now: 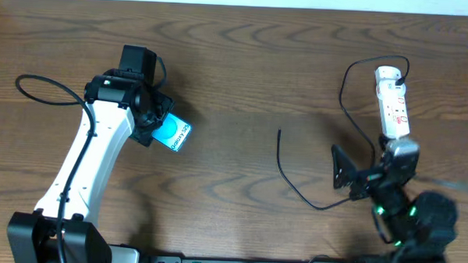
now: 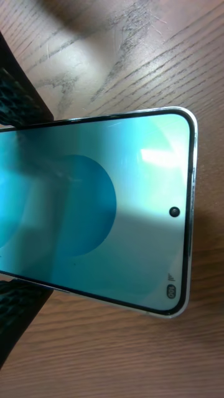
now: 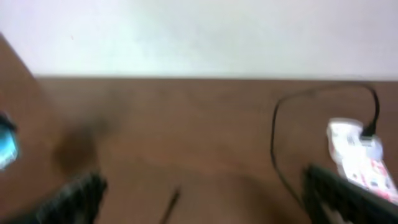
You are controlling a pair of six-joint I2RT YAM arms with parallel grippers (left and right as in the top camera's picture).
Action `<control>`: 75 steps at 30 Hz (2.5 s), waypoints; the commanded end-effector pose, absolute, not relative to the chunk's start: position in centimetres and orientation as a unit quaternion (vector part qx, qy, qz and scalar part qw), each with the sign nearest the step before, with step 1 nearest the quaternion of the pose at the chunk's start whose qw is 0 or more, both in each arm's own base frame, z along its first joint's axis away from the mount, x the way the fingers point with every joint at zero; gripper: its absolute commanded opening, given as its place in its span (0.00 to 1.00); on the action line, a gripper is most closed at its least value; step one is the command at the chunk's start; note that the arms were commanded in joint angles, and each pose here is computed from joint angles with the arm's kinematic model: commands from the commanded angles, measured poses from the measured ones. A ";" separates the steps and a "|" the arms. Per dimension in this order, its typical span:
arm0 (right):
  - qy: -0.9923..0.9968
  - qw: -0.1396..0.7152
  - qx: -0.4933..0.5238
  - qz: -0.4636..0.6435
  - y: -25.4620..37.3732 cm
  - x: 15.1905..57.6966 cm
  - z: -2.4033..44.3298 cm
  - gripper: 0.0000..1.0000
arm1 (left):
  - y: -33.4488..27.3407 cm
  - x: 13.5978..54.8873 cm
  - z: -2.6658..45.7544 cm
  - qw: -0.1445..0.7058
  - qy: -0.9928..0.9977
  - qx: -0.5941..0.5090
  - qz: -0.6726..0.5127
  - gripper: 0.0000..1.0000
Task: Plug charger to phone and switch on socket
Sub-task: 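Move the right gripper from rest toward the phone held by left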
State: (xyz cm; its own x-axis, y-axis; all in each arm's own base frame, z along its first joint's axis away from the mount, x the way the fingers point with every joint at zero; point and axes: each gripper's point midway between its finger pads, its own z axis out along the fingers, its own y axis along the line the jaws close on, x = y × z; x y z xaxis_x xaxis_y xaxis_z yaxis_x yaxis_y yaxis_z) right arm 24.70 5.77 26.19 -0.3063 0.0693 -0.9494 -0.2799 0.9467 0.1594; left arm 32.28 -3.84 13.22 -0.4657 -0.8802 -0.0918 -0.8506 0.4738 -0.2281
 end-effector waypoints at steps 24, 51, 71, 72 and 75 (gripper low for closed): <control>0.881 0.211 0.049 0.419 15.6 39.1 18.8 0.99 | -4.2 32.4 13.4 0.099 0.855 -0.502 -0.085 0.07; 0.911 0.157 0.002 0.382 22.5 37.5 13.5 0.96 | -4.3 32.6 13.4 0.102 0.854 -0.502 -0.088 0.07; 0.835 0.121 -0.053 0.534 27.0 36.2 18.4 0.96 | -7.9 34.4 11.4 0.041 0.852 -0.496 -0.166 0.07; 0.825 0.119 -0.068 0.548 27.4 35.9 19.0 0.96 | -8.0 34.5 11.4 0.039 0.851 -0.495 -0.170 0.07; 0.805 0.115 -0.094 0.574 27.9 35.2 20.2 0.94 | -8.2 34.8 11.5 0.041 0.851 -0.493 -0.177 0.08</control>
State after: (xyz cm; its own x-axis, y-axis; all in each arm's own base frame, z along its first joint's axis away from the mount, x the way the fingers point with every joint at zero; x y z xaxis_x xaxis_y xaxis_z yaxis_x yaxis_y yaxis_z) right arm 36.95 26.49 18.55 -0.9502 0.0704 -0.3035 -0.2431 0.4418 0.8635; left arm 34.61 -7.46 11.09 -0.5064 -0.8591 0.0738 -0.8291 0.4616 -0.3156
